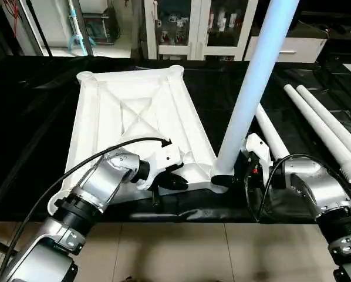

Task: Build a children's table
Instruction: Rotate leg to tighten

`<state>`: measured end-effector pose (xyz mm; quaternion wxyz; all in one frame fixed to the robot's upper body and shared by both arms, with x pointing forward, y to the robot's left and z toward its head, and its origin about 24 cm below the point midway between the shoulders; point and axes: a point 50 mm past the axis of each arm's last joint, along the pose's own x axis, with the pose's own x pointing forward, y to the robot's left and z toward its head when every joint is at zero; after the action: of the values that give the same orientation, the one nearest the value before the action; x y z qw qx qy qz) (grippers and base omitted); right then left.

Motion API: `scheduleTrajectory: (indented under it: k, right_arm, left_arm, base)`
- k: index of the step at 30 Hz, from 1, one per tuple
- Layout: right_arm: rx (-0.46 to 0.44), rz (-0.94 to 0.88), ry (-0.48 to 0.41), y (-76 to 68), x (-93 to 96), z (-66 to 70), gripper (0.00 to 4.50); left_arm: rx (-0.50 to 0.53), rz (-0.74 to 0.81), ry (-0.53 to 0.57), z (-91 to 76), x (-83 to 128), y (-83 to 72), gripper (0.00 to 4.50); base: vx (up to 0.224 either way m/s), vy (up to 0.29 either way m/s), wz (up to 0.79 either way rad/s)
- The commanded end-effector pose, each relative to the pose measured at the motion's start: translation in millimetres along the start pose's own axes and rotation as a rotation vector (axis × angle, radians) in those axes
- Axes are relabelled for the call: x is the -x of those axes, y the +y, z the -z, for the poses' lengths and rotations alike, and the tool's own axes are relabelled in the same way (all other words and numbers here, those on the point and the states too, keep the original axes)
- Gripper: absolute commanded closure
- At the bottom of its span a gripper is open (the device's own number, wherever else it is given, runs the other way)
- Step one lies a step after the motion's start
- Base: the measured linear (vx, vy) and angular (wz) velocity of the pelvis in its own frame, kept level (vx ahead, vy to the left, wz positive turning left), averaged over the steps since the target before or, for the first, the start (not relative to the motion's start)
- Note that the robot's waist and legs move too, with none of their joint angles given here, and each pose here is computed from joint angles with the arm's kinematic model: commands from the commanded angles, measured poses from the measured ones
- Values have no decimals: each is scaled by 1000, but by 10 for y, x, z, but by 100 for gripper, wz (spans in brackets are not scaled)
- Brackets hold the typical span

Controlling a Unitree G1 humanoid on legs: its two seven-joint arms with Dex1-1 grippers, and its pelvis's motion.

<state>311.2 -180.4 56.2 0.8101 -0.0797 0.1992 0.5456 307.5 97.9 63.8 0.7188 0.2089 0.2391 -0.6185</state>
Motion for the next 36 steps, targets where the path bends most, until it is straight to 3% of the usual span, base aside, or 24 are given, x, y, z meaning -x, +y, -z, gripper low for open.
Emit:
scheduleTrajectory:
  k: [1, 5, 9, 11, 12, 15, 19, 24, 27, 31, 33, 36]
  right_arm:
    - [5, 32, -6, -36, 19, -20, 177]
    - [-22, 74, -30, -40, 4, 18, 178]
    - [-146, 417, -53, -166, -113, 241, 178]
    - [-160, 445, -53, -172, -124, 267, 178]
    - [-243, 575, -75, -193, -204, 332, 178]
    - [-306, 723, -73, -214, -299, 371, 179]
    - [-414, 921, -83, -239, -482, 329, 180]
    - [-507, 993, -115, -206, -719, 202, 180]
    - [-473, 1005, -123, -164, -880, 68, 180]
    - [-406, 1022, -138, -165, -911, -11, 180]
    - [-409, 955, -188, -160, -917, -52, 124]
    - [-421, 924, -252, -178, -868, -95, 90]
  left_arm:
    - [-11, 59, 38, 27, -72, -49, 450]
    - [8, 38, 33, 33, -75, -33, 450]
    - [86, -110, -14, 6, -158, 78, 450]
    - [93, -132, -18, 0, -170, 95, 450]
    - [147, -224, -42, -61, -235, 178, 450]
    - [196, -290, -66, -133, -308, 235, 450]
    - [258, -421, -102, -244, -383, 348, 450]
    - [268, -490, -115, -315, -429, 406, 450]
    - [272, -486, -112, -319, -458, 397, 450]
    - [277, -473, -102, -278, -466, 385, 450]
    - [281, -465, -96, -241, -454, 379, 450]
    - [283, -457, -89, -193, -426, 376, 450]
  base:
    - [0, 0, 0]
    - [0, 0, 0]
    - [0, 0, 0]
    - [0, 0, 0]
    - [0, 0, 0]
    - [0, 0, 0]
    - [0, 0, 0]
    - [0, 0, 0]
    - [0, 0, 0]
    - [0, 0, 0]
    - [0, 0, 0]
    - [0, 0, 0]
